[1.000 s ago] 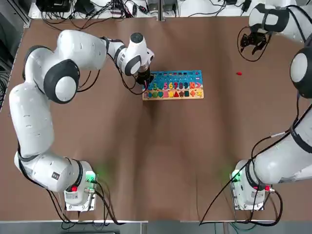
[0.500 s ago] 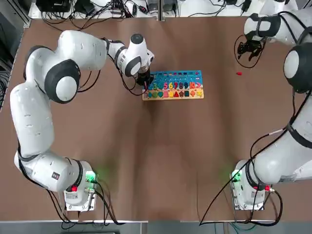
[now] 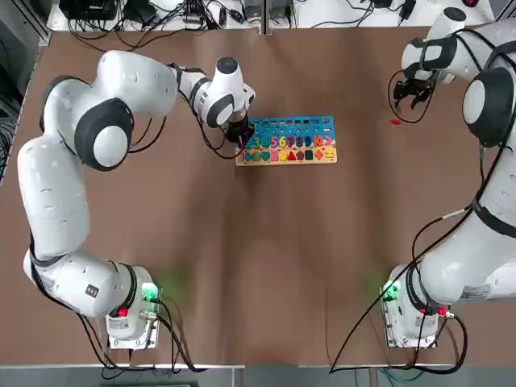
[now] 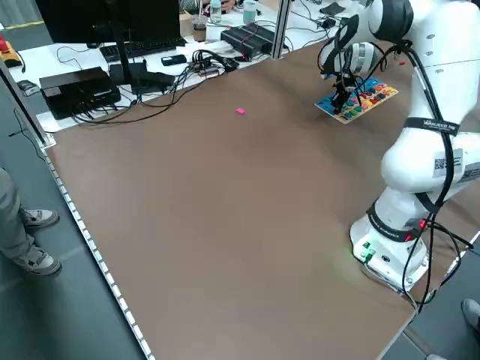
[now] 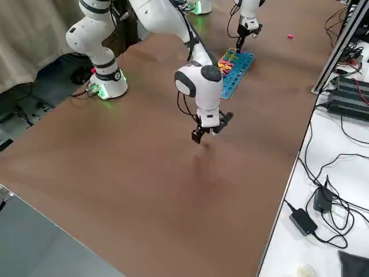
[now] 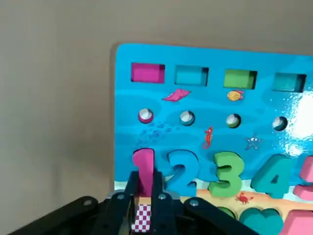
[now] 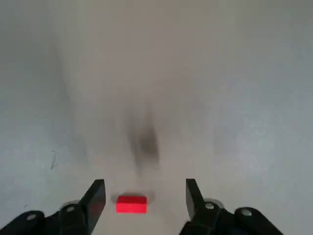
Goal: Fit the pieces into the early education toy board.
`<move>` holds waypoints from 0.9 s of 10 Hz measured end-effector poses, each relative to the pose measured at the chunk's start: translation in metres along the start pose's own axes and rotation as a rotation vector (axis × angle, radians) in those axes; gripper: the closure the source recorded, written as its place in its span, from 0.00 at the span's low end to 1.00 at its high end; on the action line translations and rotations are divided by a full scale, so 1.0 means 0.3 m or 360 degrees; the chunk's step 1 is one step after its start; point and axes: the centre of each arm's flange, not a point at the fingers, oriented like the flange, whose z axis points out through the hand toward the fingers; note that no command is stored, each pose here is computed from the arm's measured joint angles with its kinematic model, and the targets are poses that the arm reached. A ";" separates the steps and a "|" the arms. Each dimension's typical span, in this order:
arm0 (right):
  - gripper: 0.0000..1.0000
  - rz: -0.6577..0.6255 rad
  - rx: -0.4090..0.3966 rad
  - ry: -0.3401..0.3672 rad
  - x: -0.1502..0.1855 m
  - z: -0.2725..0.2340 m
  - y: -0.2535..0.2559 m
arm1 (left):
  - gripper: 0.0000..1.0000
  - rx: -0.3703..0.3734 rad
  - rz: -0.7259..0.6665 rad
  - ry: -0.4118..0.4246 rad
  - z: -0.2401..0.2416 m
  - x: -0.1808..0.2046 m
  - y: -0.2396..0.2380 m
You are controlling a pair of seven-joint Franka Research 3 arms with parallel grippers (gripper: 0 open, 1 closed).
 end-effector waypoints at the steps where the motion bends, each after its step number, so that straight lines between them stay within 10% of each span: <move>1: 0.26 0.0007 0.0010 -0.0004 -0.001 0.010 -0.004 | 0.86 0.0000 0.0000 0.0000 0.000 0.000 0.000; 9: 0.31 0.0023 0.0071 -0.0090 -0.053 0.092 -0.042 | 0.61 -0.0003 -0.0002 0.0008 -0.009 0.011 -0.004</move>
